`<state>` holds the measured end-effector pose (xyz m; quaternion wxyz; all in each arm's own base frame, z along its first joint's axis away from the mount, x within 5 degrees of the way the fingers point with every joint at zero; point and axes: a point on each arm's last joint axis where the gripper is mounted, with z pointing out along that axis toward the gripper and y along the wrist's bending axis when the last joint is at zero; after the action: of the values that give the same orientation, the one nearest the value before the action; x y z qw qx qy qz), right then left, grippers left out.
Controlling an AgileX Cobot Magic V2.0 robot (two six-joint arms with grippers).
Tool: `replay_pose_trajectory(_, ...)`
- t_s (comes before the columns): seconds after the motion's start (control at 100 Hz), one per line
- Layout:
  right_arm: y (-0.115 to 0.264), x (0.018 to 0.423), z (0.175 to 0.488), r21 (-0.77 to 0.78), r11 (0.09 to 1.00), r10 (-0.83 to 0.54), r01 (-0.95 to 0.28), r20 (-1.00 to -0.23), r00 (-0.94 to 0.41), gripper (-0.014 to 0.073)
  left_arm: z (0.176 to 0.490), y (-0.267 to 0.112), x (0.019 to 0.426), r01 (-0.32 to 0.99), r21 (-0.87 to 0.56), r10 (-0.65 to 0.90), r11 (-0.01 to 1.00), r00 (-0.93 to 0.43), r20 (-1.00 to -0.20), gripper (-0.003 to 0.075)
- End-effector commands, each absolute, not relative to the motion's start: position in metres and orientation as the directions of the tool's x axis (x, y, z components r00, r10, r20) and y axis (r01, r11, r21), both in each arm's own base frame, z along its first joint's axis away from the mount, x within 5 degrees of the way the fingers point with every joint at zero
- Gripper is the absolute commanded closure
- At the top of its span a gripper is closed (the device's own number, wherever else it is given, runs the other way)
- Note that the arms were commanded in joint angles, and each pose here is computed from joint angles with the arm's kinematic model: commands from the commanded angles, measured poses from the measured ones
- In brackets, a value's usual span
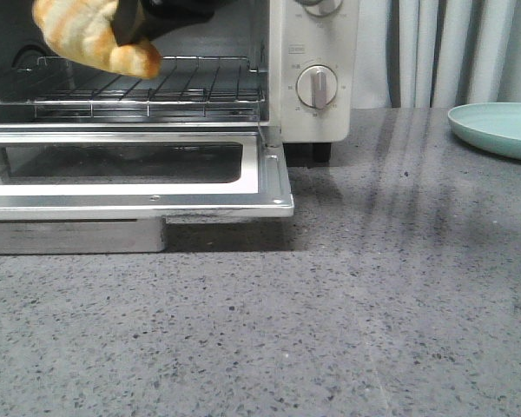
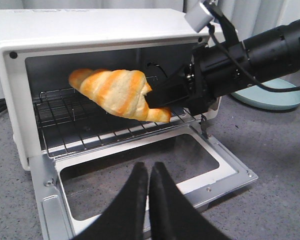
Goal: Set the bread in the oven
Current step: 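Carry the croissant with the right gripper into the oven over the rack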
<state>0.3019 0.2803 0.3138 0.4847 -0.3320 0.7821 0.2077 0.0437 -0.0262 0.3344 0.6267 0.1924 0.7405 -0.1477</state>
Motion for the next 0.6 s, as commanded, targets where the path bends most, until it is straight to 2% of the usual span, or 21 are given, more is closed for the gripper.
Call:
replay_pose_trajectory(0.0, 0.274, 0.31, 0.347, -0.022, 0.722, -0.226, -0.691, -0.952, -0.206, 0.0663, 0.349, -0.026, 0.044, 0.466, 0.016, 0.055, 0.885, -0.07, -0.996, 0.0741)
replay_pose_trajectory(0.24, 0.268, 0.325, 0.338, 0.017, 0.754, -0.19, -0.657, -0.951, -0.243, 0.0658, 0.349, -0.026, 0.044, 0.466, 0.016, 0.055, 0.885, -0.07, -0.996, 0.0741)
replay_pose_trajectory(0.31, 0.266, 0.328, 0.341, 0.048, 0.768, -0.142, -0.638, -0.959, -0.244, 0.062, 0.349, -0.026, 0.044, 0.466, 0.016, 0.055, 0.885, -0.07, -0.996, 0.0741)
replay_pose_trajectory(0.4, 0.264, 0.33, 0.344, 0.078, 0.782, -0.091, -0.619, -0.967, -0.237, 0.048, 0.349, -0.026, 0.044, 0.466, 0.016, 0.055, 0.885, -0.07, -0.996, 0.0742)
replay_pose_trajectory(0.51, 0.264, 0.331, 0.345, 0.081, 0.785, -0.078, -0.614, -0.97, -0.228, 0.0211, 0.349, -0.026, 0.044, 0.466, 0.016, 0.055, 0.885, -0.07, -0.996, 0.0741)
replay_pose_trajectory(0.59, 0.264, 0.33, 0.345, 0.082, 0.784, -0.083, -0.616, -0.968, -0.235, 0.0095, 0.349, -0.026, 0.044, 0.466, 0.016, 0.055, 0.885, -0.07, -0.996, 0.0741)
